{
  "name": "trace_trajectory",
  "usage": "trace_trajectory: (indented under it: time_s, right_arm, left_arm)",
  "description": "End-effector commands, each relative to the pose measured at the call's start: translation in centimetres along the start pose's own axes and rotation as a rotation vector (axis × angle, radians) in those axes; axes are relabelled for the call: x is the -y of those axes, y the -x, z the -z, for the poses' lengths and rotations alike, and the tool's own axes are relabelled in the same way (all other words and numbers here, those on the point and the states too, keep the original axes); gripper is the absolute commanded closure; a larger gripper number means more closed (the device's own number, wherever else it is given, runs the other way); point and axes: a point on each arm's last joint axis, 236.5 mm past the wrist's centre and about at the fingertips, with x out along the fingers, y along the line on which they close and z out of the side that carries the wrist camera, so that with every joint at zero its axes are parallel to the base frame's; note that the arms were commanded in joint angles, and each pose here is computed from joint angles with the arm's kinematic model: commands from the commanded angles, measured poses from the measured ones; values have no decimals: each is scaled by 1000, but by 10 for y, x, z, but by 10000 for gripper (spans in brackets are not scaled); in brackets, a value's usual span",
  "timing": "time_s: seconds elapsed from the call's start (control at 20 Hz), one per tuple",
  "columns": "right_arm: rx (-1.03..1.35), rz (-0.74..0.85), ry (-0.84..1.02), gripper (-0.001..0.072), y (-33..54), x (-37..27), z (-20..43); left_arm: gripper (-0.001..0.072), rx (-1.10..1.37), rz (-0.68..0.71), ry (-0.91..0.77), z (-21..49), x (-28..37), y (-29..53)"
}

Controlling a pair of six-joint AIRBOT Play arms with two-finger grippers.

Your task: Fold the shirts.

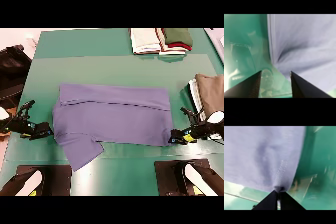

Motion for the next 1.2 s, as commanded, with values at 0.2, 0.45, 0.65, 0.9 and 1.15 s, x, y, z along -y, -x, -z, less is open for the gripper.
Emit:
trace_trajectory:
  time_s: [0.2,0.45,0.65,0.9,1.15]
  right_arm:
    - [105,16,64,693,28,-13,-27]
    - [74,11,52,693,26,-11,-32]
    - [70,11,51,693,25,-11,-32]
    - [155,26,81,694,40,-15,-36]
    - [187,38,126,694,64,-25,-28]
  left_arm:
    - [270,-87,159,125,44,26,-38]
    - [270,-49,236,144,37,41,-43]
    - [290,-41,282,136,36,51,-42]
    - [681,-107,320,28,57,72,-47]
    - [683,-148,297,-113,61,90,-28]
